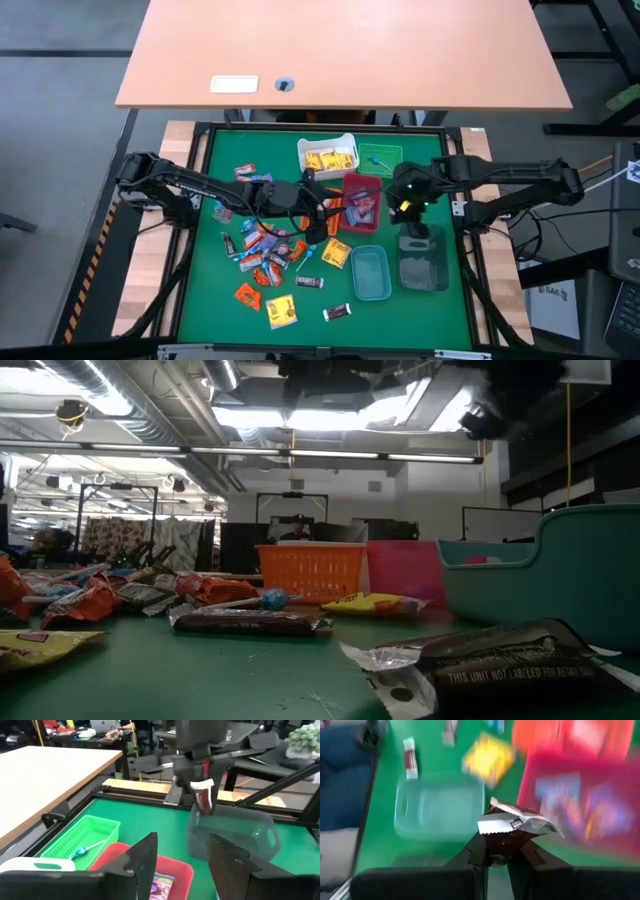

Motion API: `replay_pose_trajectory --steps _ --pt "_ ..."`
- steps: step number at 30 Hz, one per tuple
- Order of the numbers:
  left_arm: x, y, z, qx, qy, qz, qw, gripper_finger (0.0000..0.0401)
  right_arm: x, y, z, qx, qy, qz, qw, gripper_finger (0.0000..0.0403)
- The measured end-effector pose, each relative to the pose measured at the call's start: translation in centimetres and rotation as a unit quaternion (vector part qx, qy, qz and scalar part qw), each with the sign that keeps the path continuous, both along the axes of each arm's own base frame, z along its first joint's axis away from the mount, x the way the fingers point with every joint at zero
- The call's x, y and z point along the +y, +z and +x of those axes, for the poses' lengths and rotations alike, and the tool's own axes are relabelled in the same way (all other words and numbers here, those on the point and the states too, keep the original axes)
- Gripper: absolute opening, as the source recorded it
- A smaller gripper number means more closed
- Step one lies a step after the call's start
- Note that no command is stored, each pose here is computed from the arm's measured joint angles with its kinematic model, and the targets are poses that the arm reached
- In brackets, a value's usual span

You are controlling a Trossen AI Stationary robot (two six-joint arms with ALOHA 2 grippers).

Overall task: Sort candy
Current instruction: Put the brown chocolate into the gray bin, then put the orange chocolate into the orange basket

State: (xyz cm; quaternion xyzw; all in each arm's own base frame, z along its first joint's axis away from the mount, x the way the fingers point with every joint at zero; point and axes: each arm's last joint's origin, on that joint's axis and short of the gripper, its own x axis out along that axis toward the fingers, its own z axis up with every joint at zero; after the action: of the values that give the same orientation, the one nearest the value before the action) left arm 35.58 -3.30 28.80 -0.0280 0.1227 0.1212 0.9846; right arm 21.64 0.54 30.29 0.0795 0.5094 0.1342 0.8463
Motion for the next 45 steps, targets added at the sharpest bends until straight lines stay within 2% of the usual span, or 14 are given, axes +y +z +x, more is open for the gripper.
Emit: replay_pose_trajectory --steps 5,11,18,22,29,35,40,45 --pt "0.5 -0.2 0.0 0.01 0.007 0.001 1.0 0.0158 1.1 -1.7 -1.8 0.119 -0.014 0.014 0.993 0.0047" --pt "0.6 -0.8 -0.2 0.044 0.008 0.005 0.999 0.0158 3.2 -4.9 -3.1 0.196 0.002 0.023 0.98 0.0048" --pt "-0.3 -1.8 -0.7 0.094 0.002 -0.017 0.995 0.0158 4.2 -7.4 -4.4 0.264 -0.029 0.023 0.964 0.0048" --pt "-1.0 -2.7 -1.3 0.137 -0.007 -0.061 0.989 0.0158 4.5 -7.8 -4.7 0.275 -0.026 0.024 0.961 0.0049" --pt "-2.4 -4.1 -2.6 0.22 -0.005 -0.127 0.967 0.0158 4.5 -7.8 -4.7 0.276 -0.027 0.025 0.961 0.0055" --pt "-3.7 -4.8 -3.5 0.255 0.018 -0.166 0.952 0.0158 4.5 -7.8 -4.7 0.276 -0.027 0.025 0.96 0.0117" --pt "-5.1 -5.5 -3.7 0.26 0.041 -0.165 0.951 0.0158 4.4 -7.8 -4.7 0.276 -0.028 0.025 0.96 0.0171" --pt "-6.8 -8.3 -3.1 0.293 0.052 -0.166 0.94 0.0158 4.4 -7.8 -4.6 0.276 -0.028 0.025 0.961 0.0194"
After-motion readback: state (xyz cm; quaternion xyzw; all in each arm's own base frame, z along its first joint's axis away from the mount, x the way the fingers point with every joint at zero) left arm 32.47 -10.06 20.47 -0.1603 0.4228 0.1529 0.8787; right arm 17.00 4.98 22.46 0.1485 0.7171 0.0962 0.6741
